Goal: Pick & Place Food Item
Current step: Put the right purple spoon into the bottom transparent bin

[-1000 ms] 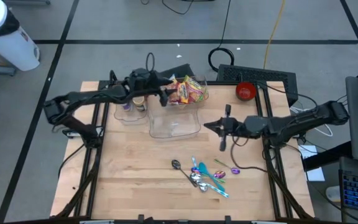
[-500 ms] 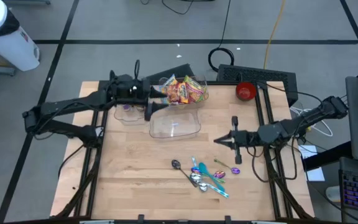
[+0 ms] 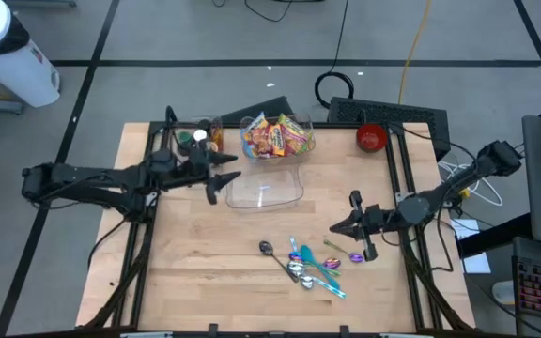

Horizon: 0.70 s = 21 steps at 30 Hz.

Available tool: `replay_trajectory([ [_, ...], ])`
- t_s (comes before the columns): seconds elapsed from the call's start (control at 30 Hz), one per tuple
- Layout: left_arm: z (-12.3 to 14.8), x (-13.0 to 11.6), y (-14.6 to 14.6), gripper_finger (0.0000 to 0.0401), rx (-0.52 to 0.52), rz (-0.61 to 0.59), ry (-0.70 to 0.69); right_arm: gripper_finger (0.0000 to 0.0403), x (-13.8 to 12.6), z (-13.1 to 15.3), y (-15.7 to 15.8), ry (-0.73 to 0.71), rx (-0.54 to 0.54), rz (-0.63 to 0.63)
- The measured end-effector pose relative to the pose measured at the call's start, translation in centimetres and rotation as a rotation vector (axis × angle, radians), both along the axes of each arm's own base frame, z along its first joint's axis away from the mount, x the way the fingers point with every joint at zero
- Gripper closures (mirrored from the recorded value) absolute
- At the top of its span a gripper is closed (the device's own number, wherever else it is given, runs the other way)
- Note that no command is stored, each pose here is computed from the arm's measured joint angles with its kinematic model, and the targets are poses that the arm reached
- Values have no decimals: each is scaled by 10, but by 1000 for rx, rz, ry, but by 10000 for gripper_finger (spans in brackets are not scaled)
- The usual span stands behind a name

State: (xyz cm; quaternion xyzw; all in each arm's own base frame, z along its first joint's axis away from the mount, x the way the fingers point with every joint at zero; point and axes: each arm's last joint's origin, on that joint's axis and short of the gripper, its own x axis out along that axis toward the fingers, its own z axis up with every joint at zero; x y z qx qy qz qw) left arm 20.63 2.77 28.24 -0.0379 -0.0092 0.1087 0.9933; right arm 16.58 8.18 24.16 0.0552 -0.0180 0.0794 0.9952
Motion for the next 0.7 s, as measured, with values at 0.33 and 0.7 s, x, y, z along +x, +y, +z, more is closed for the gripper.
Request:
replay_trajectory([
  [0.33, -40, -34, -2, 160, -28, 42, -143, 238, 17, 27, 21, 141, -5, 126],
  [0.7, -52, -40, 1, 160, -111, 81, -167, 205, 33, -38, 33, 1043, -35, -222],
])
